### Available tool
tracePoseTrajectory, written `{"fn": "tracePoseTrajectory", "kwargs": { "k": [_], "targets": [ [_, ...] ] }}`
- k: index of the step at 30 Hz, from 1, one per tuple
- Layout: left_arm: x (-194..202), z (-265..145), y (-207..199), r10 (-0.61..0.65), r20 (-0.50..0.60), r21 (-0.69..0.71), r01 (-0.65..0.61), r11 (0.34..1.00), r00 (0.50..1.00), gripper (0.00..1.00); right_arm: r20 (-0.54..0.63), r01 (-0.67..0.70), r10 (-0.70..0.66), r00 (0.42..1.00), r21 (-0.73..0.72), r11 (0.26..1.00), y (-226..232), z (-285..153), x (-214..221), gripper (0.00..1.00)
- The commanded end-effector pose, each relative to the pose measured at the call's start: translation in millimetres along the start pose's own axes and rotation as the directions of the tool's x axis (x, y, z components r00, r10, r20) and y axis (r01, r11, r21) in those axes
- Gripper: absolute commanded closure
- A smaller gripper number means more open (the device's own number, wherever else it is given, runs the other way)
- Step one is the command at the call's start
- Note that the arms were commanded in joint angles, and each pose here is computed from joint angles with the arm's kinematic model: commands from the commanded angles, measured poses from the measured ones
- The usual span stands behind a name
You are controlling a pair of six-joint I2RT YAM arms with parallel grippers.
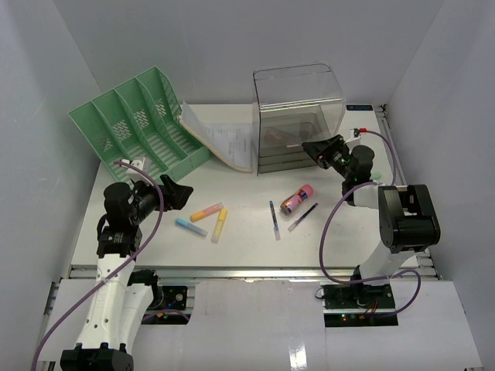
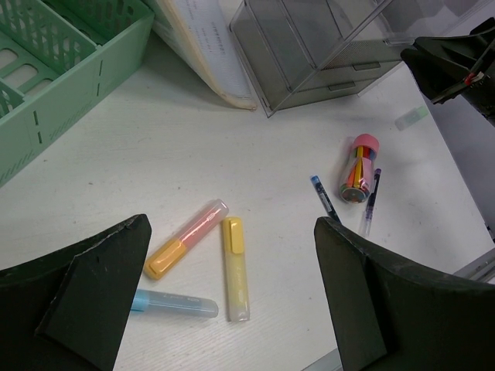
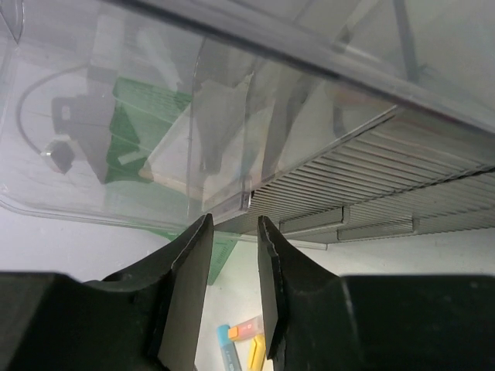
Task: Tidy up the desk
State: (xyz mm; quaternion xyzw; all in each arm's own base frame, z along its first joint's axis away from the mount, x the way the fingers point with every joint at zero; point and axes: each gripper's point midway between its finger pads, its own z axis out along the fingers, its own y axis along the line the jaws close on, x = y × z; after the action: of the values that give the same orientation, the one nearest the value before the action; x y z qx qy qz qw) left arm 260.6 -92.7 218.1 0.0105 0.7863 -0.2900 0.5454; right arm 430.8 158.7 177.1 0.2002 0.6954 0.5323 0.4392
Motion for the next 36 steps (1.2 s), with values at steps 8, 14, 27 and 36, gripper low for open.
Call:
{"fn": "tracePoseTrajectory", "kwargs": {
  "k": [8, 14, 27, 36],
  "targets": [
    [-13, -2, -13, 0.026, 0.032, 0.056, -0.027, 0.998, 0.999, 0.02, 0.064, 0.004, 0.003, 0.998, -0.105, 0.994, 27, 12, -21, 0.86],
    [-14, -2, -31, -0.017, 0.045, 0.160, 0.010, 0.987, 0.999, 0.02, 0.058, -0.018, 0.026, 0.998, -0.134, 0.991, 36, 2, -18, 0.92],
    [-26, 42, -100, -0.195, 0.049, 0.413, 0.158, 0.897, 0.980, 0.10, 0.059, -0.020, 0.034, 0.998, -0.219, 0.975, 88, -43, -19, 0.92],
    [-41, 117, -166, -0.173, 0.025, 0.494, 0.138, 0.858, 0.985, 0.18, 0.065, -0.017, 0.033, 0.997, -0.229, 0.973, 101, -50, -24, 0.92]
  ]
}}
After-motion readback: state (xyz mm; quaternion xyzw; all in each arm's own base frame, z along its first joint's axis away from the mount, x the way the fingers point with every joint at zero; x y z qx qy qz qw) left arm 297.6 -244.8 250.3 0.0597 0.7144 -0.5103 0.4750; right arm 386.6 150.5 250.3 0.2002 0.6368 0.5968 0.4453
